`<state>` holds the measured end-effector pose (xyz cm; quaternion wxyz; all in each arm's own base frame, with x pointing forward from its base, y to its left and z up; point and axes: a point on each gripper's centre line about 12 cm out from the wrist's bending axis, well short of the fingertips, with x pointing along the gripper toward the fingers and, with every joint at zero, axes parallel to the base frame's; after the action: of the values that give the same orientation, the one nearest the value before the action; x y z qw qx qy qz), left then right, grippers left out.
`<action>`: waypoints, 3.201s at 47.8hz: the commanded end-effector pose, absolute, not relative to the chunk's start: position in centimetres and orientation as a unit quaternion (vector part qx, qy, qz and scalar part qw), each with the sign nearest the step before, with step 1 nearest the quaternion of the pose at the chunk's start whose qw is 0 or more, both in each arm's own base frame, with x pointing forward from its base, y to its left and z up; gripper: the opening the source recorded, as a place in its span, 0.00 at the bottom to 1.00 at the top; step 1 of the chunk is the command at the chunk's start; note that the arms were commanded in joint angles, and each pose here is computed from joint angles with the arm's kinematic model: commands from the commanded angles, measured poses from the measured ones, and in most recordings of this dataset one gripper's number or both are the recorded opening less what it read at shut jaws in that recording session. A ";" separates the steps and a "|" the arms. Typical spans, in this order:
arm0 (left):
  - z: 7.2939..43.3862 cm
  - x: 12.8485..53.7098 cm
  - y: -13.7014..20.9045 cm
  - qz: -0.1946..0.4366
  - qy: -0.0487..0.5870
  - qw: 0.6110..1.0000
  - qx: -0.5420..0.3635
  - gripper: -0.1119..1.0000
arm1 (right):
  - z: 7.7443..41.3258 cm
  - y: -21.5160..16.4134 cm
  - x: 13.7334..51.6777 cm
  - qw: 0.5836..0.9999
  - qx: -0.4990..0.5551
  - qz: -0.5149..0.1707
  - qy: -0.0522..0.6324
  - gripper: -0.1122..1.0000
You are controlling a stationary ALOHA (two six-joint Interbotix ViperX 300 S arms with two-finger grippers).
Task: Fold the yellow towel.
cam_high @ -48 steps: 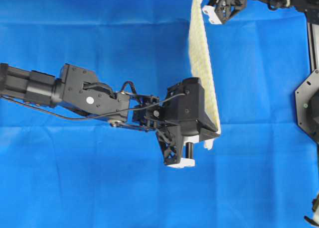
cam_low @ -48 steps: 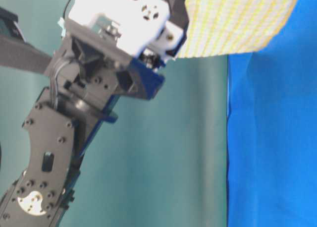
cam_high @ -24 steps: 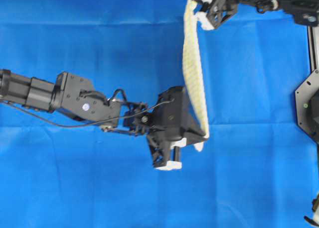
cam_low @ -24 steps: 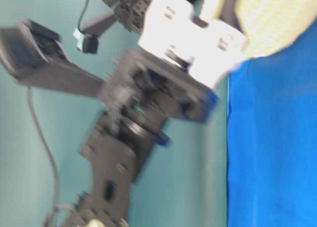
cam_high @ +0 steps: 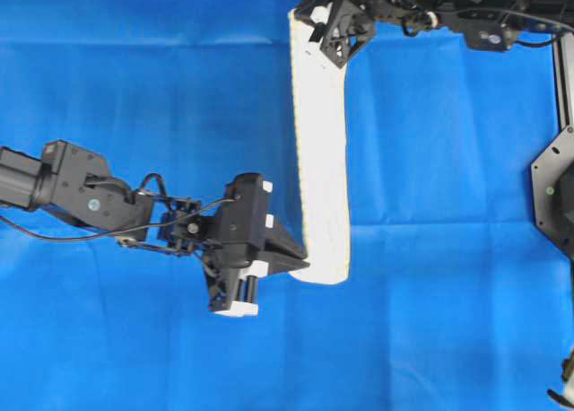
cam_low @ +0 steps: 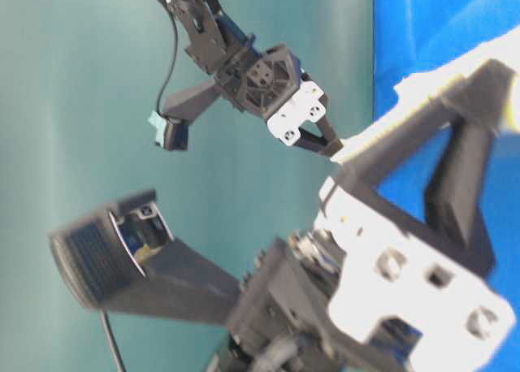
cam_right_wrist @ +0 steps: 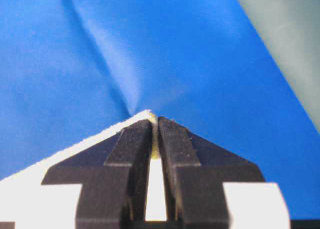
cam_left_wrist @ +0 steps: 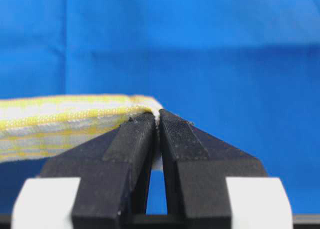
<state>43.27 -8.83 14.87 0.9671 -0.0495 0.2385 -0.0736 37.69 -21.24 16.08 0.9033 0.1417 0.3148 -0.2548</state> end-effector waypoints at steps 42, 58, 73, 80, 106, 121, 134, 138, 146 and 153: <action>15.2 40.4 -9.1 -0.072 0.273 0.956 -0.076 0.63 | 16.5 -21.2 41.3 0.916 0.131 -0.239 0.295 0.44; 19.1 35.4 -7.1 -0.061 0.295 0.951 -0.077 0.67 | 18.9 -21.1 39.2 0.919 0.134 -0.250 0.275 0.72; 20.9 34.1 -0.9 0.013 0.253 0.963 -0.091 0.69 | 21.4 -17.5 34.3 0.928 0.127 -0.240 0.257 0.72; 21.2 34.4 1.5 0.042 0.243 0.965 -0.083 0.77 | 21.9 -14.8 32.6 0.937 0.116 -0.220 0.246 0.72; 19.7 35.0 6.6 0.104 0.252 0.960 -0.066 0.86 | 21.8 -12.6 31.5 0.945 0.110 -0.201 0.232 0.72; 19.6 35.1 8.2 0.121 0.250 0.959 -0.062 0.86 | 21.3 -14.2 32.5 0.939 0.116 -0.215 0.244 0.72; 17.7 36.1 14.3 0.182 0.264 0.946 -0.045 0.86 | 19.1 -18.8 32.7 0.915 0.142 -0.267 0.267 0.72; 16.6 36.3 16.2 0.200 0.273 0.940 -0.046 0.86 | 17.8 -20.0 32.9 0.905 0.152 -0.278 0.282 0.73; 14.4 36.4 19.4 0.232 0.285 0.928 -0.058 0.86 | 15.6 -21.5 33.8 0.893 0.167 -0.289 0.302 0.74; 12.2 36.5 21.0 0.247 0.290 0.923 -0.064 0.86 | 13.6 -22.2 34.5 0.883 0.184 -0.295 0.315 0.75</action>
<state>36.04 20.13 11.82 0.9189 -0.0678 0.3059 0.2398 33.75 -21.53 13.14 0.8810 0.1782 0.3290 -0.2897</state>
